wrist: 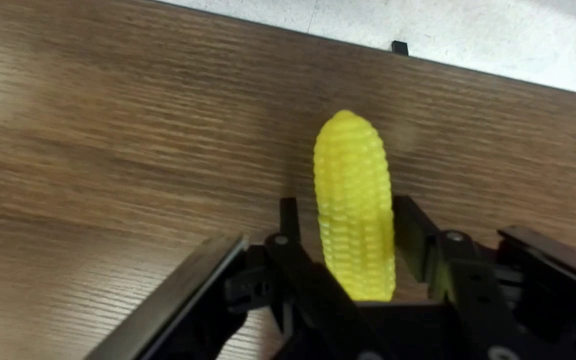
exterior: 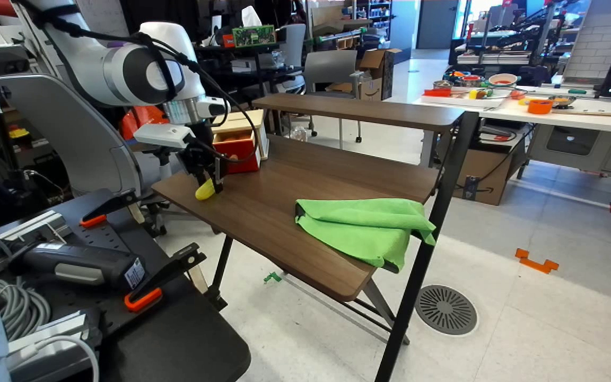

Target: Pick up the corn from the table and put it in the drawer

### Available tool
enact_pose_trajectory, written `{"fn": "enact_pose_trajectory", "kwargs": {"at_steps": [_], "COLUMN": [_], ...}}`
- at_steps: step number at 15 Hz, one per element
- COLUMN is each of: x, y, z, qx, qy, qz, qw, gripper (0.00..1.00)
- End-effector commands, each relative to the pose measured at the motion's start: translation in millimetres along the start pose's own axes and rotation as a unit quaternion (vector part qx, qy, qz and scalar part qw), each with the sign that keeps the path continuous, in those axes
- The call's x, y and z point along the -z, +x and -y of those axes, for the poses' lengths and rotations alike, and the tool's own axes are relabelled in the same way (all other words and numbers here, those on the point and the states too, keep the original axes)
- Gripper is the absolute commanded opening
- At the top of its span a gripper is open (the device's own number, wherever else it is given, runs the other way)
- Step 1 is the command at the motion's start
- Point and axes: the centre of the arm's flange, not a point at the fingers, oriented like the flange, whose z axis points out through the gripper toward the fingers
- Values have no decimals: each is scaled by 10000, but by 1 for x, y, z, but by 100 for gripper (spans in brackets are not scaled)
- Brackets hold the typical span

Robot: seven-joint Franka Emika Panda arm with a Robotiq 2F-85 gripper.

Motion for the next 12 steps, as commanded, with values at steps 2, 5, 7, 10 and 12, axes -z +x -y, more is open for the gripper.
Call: {"fn": "enact_pose_trajectory", "kwargs": {"at_steps": [2, 5, 7, 10, 12], "x": [16, 38, 60, 95, 115], "y": [7, 11, 16, 29, 38], "z": [-13, -23, -28, -32, -32], "qx": [-493, -791, -1013, -1432, -1815], "qy": [-253, -320, -326, -206, 0], "qz": [-148, -276, -472, -818, -1071], "qw": [9984, 9960, 9932, 9861, 9775], "gripper": [15, 6, 7, 7, 7]}}
